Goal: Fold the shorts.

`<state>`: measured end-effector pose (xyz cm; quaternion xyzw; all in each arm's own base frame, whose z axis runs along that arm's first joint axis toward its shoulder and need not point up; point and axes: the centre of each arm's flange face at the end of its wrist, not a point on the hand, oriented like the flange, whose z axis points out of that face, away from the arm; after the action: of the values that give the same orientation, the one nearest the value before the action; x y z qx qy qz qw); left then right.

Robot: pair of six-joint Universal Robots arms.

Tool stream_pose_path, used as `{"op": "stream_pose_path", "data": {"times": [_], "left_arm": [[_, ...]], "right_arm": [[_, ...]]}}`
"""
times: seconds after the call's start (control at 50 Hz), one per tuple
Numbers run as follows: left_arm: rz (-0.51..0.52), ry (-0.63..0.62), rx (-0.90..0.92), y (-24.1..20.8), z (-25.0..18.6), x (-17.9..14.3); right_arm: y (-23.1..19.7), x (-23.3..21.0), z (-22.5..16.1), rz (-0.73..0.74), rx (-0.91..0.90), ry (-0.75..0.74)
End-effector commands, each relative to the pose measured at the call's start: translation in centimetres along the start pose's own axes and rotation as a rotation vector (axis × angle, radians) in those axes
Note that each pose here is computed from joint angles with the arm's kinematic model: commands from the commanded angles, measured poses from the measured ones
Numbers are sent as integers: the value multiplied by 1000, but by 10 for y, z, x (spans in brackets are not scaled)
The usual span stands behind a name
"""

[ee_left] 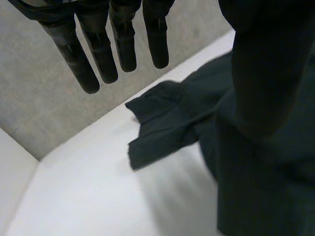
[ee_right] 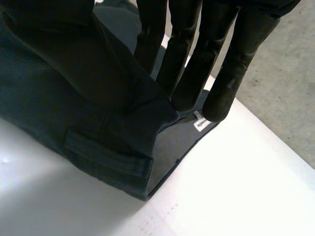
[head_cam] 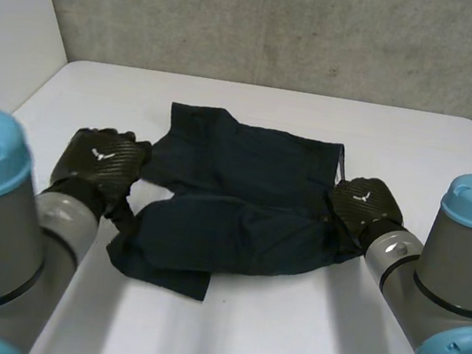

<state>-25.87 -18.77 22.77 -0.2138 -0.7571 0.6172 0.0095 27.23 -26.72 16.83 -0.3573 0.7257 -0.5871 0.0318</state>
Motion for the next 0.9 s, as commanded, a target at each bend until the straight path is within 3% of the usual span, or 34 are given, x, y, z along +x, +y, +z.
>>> {"op": "stream_pose_path", "data": {"times": [0.02,0.14,0.36,0.62,0.68,0.76,0.9], "left_arm": [[-171,24,-122,18,-19,-4],[-241,14,-226,43,-3,-15],[-368,137,-306,59,19,-13],[-362,144,-351,73,45,0],[-348,125,-297,57,46,-4],[-336,109,-111,0,34,-21],[-103,44,271,-109,-23,-58]], "right_arm": [[-2,1,2,5,17,11],[1,-1,0,5,9,4],[4,-2,-2,6,1,0],[-17,8,-11,-14,55,28],[-30,13,-17,-26,85,43],[-71,29,-43,-115,156,79],[-141,55,-81,-225,291,146]]}}
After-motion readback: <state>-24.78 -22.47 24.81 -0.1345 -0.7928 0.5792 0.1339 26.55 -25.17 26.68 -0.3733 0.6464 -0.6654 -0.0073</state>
